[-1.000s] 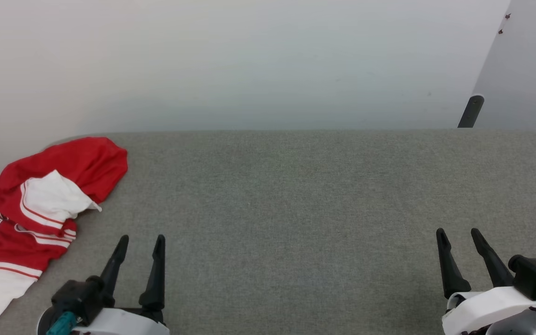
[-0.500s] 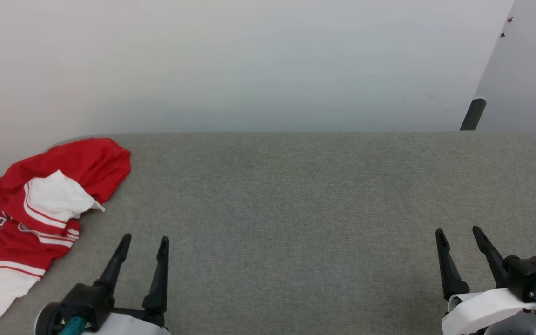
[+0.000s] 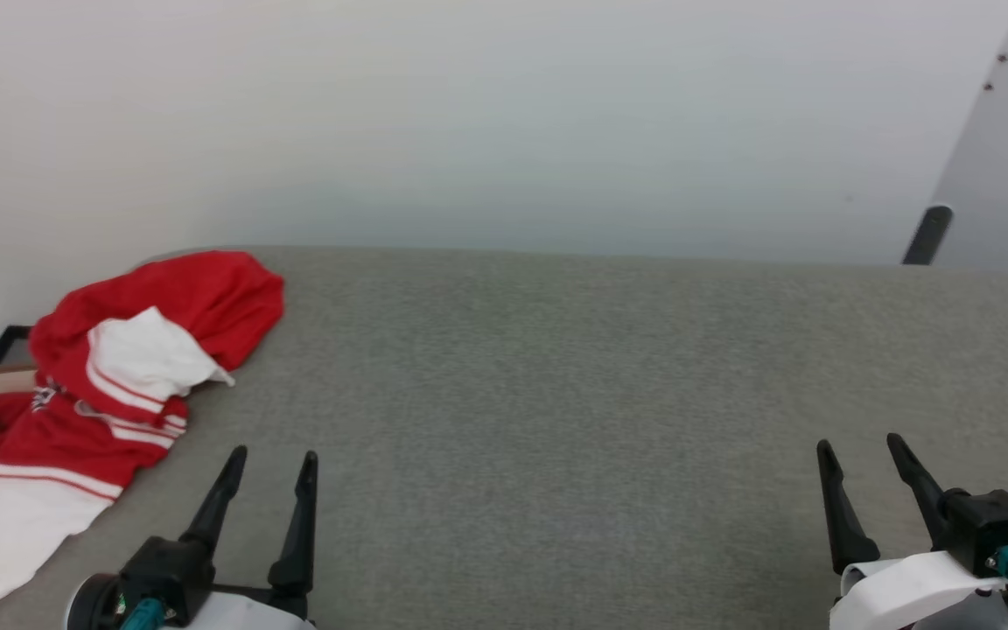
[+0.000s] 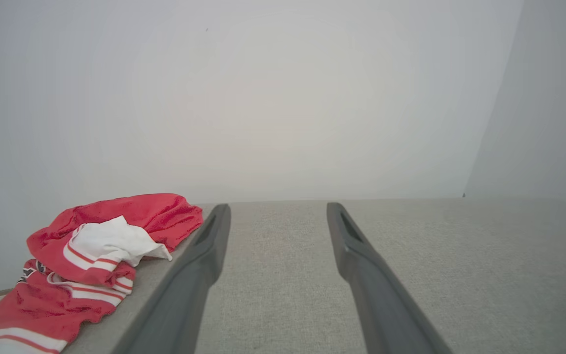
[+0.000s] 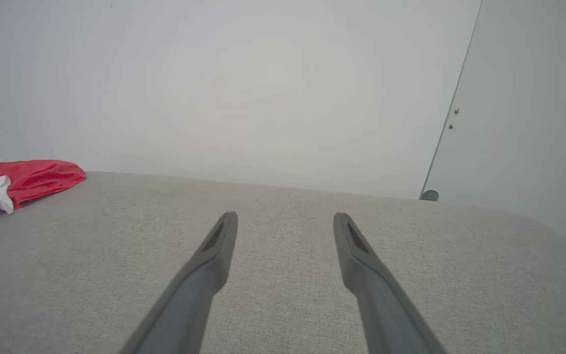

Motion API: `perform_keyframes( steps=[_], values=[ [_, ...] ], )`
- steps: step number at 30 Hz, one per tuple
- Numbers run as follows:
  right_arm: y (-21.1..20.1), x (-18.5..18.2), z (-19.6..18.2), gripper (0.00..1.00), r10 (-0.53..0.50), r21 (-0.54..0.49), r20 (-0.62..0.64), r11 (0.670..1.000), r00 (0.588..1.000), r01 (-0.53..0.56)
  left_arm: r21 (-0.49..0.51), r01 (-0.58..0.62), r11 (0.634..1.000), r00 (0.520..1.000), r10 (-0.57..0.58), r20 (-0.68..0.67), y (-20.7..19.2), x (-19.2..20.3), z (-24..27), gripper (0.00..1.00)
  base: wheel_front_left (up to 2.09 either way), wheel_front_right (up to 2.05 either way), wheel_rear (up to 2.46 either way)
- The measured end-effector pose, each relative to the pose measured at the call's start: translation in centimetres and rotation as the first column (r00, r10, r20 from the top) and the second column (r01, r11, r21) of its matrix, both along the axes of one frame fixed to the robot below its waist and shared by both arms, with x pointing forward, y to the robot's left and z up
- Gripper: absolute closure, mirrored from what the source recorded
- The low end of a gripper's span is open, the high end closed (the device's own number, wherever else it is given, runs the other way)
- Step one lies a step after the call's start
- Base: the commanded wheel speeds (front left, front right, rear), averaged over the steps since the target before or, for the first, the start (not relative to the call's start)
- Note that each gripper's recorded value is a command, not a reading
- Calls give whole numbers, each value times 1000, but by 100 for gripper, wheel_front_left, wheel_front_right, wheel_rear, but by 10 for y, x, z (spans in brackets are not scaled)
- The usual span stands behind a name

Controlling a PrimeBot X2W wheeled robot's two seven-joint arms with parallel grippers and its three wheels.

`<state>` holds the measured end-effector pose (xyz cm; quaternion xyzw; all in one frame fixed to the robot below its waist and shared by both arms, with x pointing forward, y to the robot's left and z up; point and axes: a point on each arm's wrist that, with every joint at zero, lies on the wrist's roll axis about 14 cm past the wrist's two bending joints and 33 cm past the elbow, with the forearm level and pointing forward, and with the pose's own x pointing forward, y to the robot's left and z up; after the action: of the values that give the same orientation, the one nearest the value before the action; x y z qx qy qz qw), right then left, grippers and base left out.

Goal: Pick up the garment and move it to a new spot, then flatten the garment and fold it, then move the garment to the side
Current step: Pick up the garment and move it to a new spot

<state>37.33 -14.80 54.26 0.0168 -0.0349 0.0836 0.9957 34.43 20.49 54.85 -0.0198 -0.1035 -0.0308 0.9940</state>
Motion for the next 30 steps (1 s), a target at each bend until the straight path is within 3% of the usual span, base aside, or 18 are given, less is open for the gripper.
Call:
perform_keyframes(
  steps=[10, 21, 30],
  values=[
    [58, 5, -2, 0, 168, 4, -15, 986, 986, -168, -21, -193, 981, 981, 192, -16, 55, -31, -7, 0, 0, 0, 0],
    [138, 4, 3, 0, 387, 3, -2, 922, 922, -387, -58, -379, 924, 925, 379, -8, 109, -89, -5, 0, 0, 0, 0],
    [165, 7, 7, 0, 452, -1, 5, 892, 892, -452, -87, -444, 892, 896, 445, -9, 132, -107, 4, 0, 0, 0, 0]
  ],
)
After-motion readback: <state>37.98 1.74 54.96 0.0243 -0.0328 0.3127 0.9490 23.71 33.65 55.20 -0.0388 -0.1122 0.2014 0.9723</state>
